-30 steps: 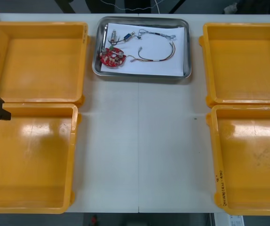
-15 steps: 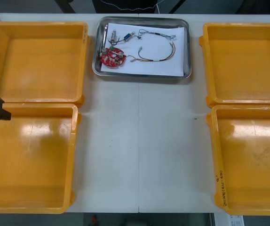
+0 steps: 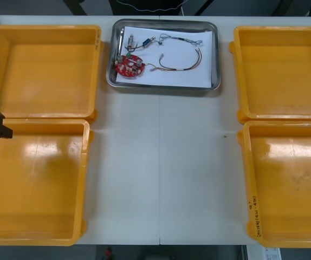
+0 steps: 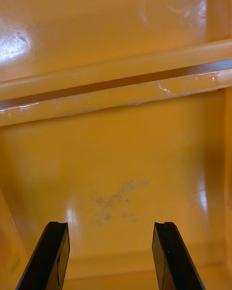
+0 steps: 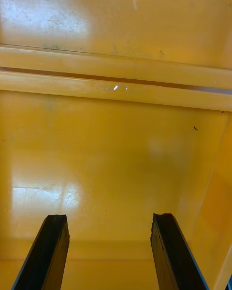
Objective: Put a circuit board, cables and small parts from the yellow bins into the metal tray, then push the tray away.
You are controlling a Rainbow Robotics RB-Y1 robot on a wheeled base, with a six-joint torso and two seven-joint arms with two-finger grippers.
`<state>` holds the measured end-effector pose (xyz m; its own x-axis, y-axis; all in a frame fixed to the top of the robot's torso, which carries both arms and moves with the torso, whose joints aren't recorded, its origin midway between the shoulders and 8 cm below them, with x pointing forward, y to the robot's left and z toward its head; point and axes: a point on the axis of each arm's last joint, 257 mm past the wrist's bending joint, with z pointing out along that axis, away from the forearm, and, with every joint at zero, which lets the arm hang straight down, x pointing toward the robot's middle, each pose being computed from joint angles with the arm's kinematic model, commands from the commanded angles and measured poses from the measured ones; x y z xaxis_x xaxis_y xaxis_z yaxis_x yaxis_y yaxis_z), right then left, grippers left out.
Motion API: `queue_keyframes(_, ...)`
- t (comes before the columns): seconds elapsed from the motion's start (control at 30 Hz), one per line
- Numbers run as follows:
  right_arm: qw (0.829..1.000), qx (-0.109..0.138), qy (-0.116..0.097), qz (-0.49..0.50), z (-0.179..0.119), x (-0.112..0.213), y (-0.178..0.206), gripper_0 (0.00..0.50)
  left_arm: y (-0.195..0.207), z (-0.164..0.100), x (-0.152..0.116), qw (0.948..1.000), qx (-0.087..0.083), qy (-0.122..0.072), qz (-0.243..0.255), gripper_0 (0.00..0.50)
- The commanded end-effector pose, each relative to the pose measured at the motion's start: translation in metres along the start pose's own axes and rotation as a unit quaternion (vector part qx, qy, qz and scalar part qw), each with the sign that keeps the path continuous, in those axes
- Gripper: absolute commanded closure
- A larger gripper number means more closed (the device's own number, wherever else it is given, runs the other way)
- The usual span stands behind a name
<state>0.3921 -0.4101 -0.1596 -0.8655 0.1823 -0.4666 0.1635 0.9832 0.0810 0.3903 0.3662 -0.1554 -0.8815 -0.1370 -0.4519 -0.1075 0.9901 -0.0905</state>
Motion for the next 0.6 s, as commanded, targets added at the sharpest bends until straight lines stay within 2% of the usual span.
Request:
queue_keyframes(0.03, 1.000, 0.017, 0.003, -0.013, -0.0057, 0.0005, -0.0086, 0.000, 0.0147, -0.0138, -0.0030, 0.9995, -0.021, -0.012, -0.023, 0.000)
queue_keyframes(0.6, 1.000, 0.017, 0.003, -0.013, -0.0057, 0.0005, -0.0086, 0.000, 0.0147, -0.0138, -0.0030, 0.9995, -0.021, -0.012, -0.023, 0.000)
